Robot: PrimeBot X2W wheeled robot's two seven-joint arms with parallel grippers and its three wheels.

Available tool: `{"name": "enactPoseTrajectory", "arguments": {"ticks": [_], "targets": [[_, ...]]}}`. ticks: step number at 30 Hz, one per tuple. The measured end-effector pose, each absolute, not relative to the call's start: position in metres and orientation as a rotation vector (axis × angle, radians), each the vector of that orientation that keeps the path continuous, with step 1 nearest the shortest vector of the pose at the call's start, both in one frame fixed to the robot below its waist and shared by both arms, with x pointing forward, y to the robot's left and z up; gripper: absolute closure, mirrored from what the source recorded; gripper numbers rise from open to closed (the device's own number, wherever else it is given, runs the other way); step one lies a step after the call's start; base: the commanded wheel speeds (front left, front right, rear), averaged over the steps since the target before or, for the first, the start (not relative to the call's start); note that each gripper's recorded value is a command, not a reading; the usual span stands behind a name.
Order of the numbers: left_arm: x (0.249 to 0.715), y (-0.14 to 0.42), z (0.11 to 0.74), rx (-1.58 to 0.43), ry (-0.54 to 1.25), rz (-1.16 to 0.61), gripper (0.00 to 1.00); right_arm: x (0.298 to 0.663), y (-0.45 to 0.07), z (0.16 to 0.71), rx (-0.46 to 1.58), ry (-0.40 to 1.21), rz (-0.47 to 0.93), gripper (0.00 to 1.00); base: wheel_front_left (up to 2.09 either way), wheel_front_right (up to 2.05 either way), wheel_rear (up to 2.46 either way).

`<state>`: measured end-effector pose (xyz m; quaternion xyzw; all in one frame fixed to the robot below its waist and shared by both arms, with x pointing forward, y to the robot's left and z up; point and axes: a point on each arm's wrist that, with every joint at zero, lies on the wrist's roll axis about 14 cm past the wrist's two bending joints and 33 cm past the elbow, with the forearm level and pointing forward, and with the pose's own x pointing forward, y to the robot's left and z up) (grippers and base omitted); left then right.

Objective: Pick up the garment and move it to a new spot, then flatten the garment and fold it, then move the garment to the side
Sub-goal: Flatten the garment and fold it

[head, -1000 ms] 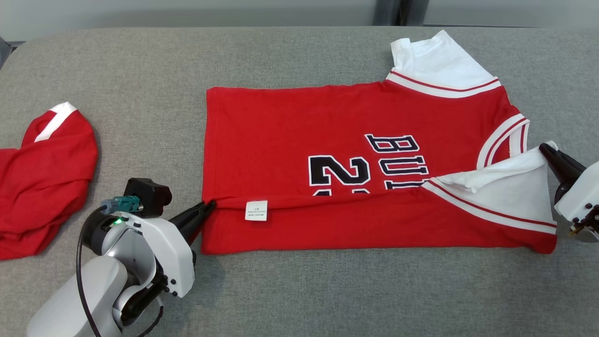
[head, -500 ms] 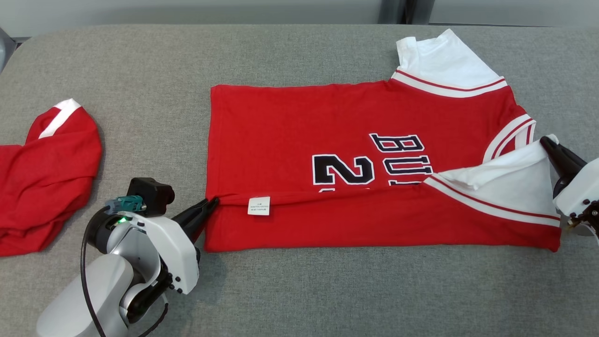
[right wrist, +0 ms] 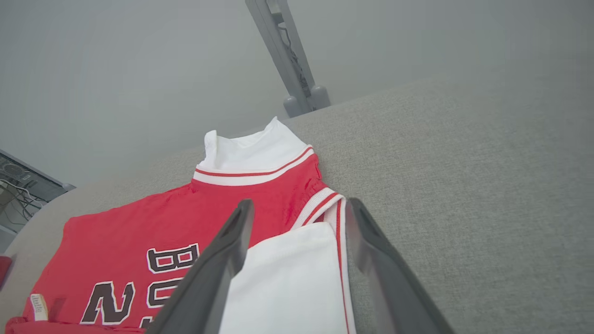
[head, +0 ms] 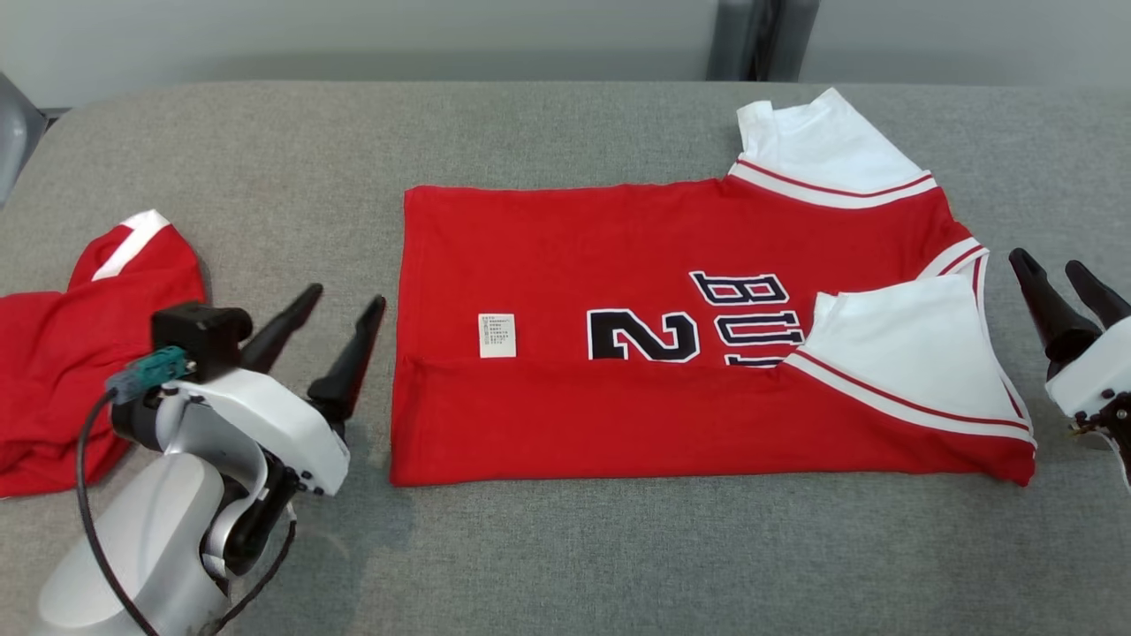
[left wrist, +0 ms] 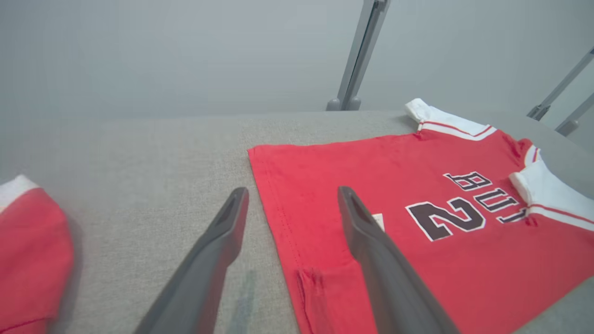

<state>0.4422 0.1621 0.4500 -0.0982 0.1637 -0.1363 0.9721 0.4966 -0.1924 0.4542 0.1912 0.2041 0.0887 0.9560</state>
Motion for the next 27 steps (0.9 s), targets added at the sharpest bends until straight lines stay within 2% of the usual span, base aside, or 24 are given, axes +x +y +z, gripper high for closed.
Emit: {"name": "enactPoseTrajectory", "arguments": {"ticks": [7,18,27], "targets": [[0.446,0.177,0.492,-0.231,0.112,-0.166,0.00,0.482,-0.195,0.486,0.291,0.240,0.189,0.00,0.00,0.00,0.00],[0.421,0.174,0.516,-0.284,-0.031,-0.050,0.00,0.445,-0.201,0.521,0.141,-0.056,0.154,0.00,0.00,0.00,0.00],[0.397,0.181,0.525,-0.289,-0.115,0.043,0.00,0.424,-0.199,0.527,0.097,-0.133,0.105,0.00,0.00,0.00,0.00]]}}
